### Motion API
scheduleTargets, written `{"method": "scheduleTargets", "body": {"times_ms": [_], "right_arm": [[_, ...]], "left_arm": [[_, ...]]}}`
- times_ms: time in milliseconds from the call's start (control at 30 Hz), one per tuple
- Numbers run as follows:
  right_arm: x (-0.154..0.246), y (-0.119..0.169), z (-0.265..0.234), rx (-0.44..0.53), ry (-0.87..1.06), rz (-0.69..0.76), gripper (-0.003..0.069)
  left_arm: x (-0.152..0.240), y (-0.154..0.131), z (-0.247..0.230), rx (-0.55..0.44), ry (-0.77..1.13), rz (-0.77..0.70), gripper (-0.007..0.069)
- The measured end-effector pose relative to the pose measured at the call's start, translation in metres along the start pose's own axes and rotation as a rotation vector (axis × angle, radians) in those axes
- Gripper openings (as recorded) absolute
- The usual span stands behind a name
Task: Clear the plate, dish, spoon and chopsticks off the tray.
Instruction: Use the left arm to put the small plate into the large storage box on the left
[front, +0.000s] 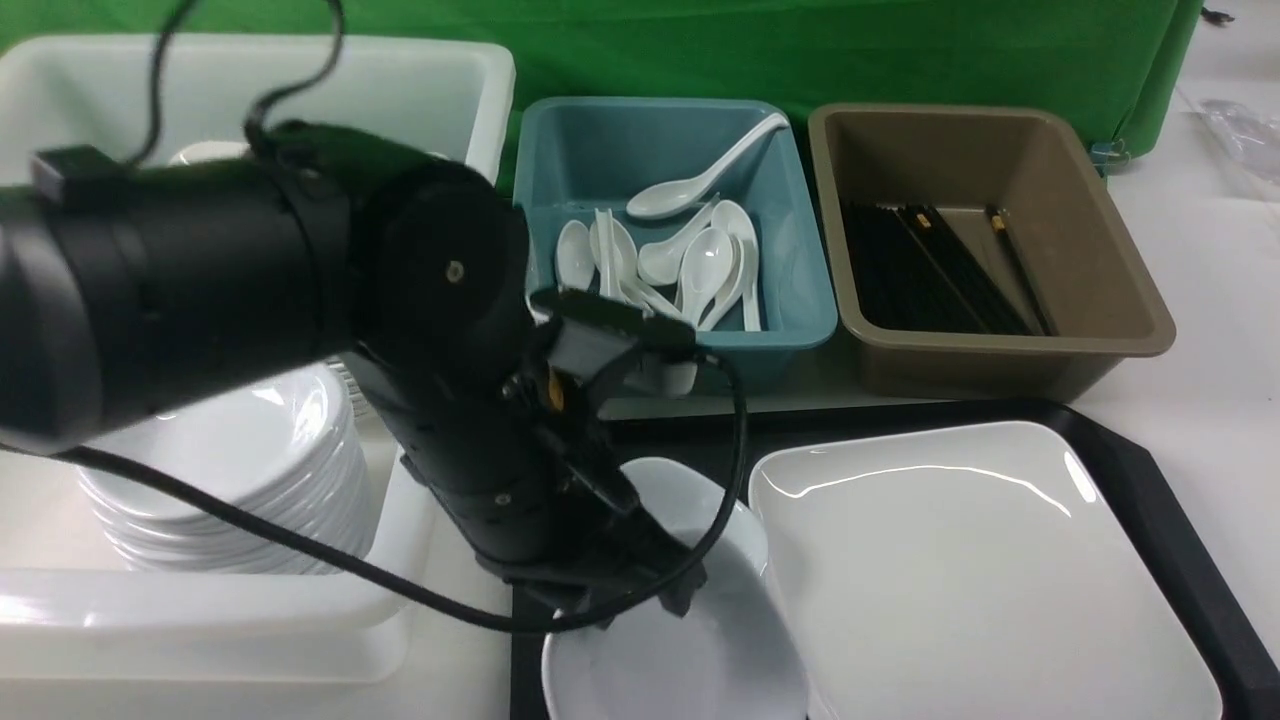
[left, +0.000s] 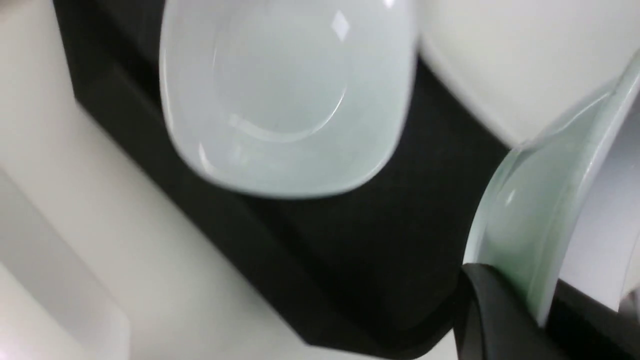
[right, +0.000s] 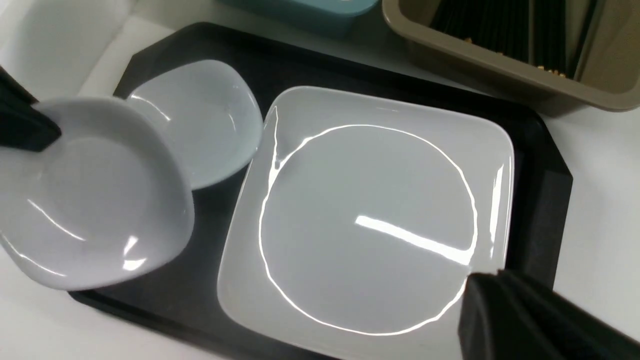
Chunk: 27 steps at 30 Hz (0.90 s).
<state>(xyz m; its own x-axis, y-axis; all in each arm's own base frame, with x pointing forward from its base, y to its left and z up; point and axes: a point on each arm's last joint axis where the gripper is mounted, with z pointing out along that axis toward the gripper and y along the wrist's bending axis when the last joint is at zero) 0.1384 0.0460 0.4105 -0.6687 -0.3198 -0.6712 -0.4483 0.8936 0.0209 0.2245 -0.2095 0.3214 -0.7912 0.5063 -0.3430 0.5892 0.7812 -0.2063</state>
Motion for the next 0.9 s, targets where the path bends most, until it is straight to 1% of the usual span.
{"method": "scheduleTargets", "body": {"times_ms": [133, 233, 333, 400, 500, 533, 567, 600, 667, 700, 733, 800, 900], "right_arm": [[0.0, 0.0, 0.0, 0.0, 0.0, 0.0, 0.0043], [0.0, 0.0, 0.0, 0.0, 0.0, 0.0, 0.0046], [0.0, 0.0, 0.0, 0.0, 0.0, 0.0, 0.0049], [0.0, 0.0, 0.0, 0.0, 0.0, 0.0, 0.0052], [0.0, 0.0, 0.0, 0.0, 0.0, 0.0, 0.0055], [0.0, 0.0, 0.0, 0.0, 0.0, -0.003, 0.0055], [0.0, 0.0, 0.0, 0.0, 0.0, -0.003, 0.0055], [0.0, 0.0, 0.0, 0.0, 0.0, -0.003, 0.0055], [0.0, 0.0, 0.0, 0.0, -0.001, -0.003, 0.0055], [0.0, 0.0, 0.0, 0.0, -0.001, -0.003, 0.0055], [0.0, 0.0, 0.0, 0.001, -0.005, -0.003, 0.0056], [-0.001, 0.0, 0.0, 0.004, -0.014, -0.003, 0.0059], [-0.002, -0.001, 0.0, 0.006, -0.026, -0.004, 0.0064]], "left_arm": [[-0.006, 0.0, -0.032, 0.013, -0.056, -0.005, 0.0017], [-0.008, 0.011, -0.061, 0.007, -0.119, -0.047, 0.0017], [-0.002, 0.033, -0.095, -0.027, -0.214, -0.122, 0.0017], [0.008, 0.055, -0.116, -0.065, -0.259, -0.187, 0.0017], [0.031, 0.093, -0.137, -0.144, -0.318, -0.336, 0.0017], [0.039, 0.101, -0.14, -0.151, -0.326, -0.375, 0.0017], [0.049, 0.116, -0.144, -0.171, -0.338, -0.437, 0.0017], [0.053, 0.119, -0.143, -0.172, -0.337, -0.452, 0.0017], [0.08, 0.153, -0.143, -0.174, -0.383, -0.619, 0.0017], [0.081, 0.155, -0.141, -0.166, -0.387, -0.636, 0.0017], [0.092, 0.172, -0.136, -0.172, -0.424, -0.717, 0.0017], [0.106, 0.193, -0.123, -0.198, -0.455, -0.814, 0.0017], [0.115, 0.205, -0.106, -0.22, -0.439, -0.861, 0.0017]]}}
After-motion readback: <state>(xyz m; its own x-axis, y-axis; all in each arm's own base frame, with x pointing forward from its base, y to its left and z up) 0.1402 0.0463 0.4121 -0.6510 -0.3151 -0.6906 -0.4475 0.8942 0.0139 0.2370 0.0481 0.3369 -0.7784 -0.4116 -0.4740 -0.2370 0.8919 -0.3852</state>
